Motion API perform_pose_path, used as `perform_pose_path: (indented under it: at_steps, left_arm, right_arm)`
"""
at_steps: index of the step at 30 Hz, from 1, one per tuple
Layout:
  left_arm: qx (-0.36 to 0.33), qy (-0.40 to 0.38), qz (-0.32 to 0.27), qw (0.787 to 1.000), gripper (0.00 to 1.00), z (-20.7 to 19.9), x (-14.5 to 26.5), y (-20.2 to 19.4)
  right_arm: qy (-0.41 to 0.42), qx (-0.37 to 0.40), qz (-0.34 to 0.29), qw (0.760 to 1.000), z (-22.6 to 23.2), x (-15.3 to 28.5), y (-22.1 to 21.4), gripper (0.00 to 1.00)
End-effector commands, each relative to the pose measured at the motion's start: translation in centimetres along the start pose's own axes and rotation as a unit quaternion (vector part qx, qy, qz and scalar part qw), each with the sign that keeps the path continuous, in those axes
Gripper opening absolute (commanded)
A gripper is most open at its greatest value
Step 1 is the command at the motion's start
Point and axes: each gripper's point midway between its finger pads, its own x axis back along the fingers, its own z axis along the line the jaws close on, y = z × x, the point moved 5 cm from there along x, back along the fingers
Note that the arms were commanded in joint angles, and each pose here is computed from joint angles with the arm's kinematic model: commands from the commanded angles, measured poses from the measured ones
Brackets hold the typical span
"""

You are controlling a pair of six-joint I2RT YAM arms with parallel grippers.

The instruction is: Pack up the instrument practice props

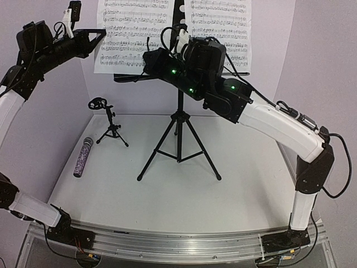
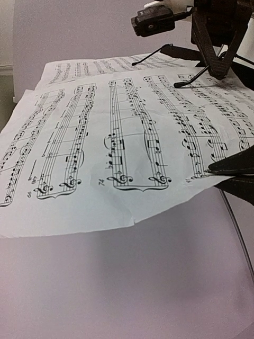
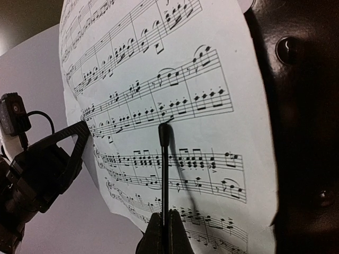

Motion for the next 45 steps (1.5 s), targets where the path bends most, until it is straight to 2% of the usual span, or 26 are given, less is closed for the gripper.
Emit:
perform_pose_path:
  at_steps: [1,8,13,16,19,21,25,28,35,41,43,45]
  left_arm:
    - [-0.009,0.028,-0.017,0.999,0.00,0.4,1.1,1.2]
    - [-0.026,0.096,-0.049,0.994,0.00,1.4,3.2,2.8]
    - [-0.077,0.215,-0.118,0.966,0.00,3.1,7.0,5.8]
    - [-0.110,0.255,-0.155,0.948,0.00,3.3,9.5,6.7]
    - [-0.123,0.277,-0.152,0.941,0.00,3.4,10.9,6.1]
    - [-0.122,0.282,-0.126,0.943,0.00,3.6,11.2,4.4]
    - [-0.086,0.283,-0.027,0.955,0.00,4.2,11.0,-2.2]
    - [-0.061,0.306,0.031,0.950,0.00,5.1,11.3,-6.5]
    - [-0.010,0.299,0.121,0.947,0.00,5.6,10.8,-12.3]
    - [0.042,0.311,0.198,0.929,0.00,6.5,11.1,-17.0]
    - [0.056,0.330,0.244,0.910,0.00,7.6,11.7,-19.9]
    - [0.073,0.355,0.308,0.880,0.00,9.1,12.5,-23.8]
  right_arm:
    - [0.010,-0.001,-0.021,1.000,1.1,1.2,2.1,0.00]
    - [0.005,0.000,-0.021,1.000,0.9,1.3,2.1,0.00]
    - [0.004,0.001,-0.021,1.000,0.8,1.2,2.0,0.00]
    - [0.004,0.000,-0.021,1.000,0.9,1.1,2.0,0.00]
    - [0.005,0.001,-0.021,1.000,0.9,1.0,1.9,0.00]
    - [0.006,0.001,-0.021,1.000,0.9,0.9,1.9,0.00]
    - [0.010,0.007,-0.020,1.000,1.1,0.8,1.8,0.00]
    - [0.029,0.015,-0.024,0.999,1.6,0.9,2.0,0.00]
    - [0.051,0.023,-0.029,0.998,2.1,1.0,2.1,0.00]
    - [0.050,0.024,-0.037,0.998,1.9,1.4,2.3,0.00]
    - [0.046,0.024,-0.040,0.998,1.7,1.5,2.3,0.01]
    - [0.042,0.023,-0.043,0.998,1.5,1.5,2.2,0.06]
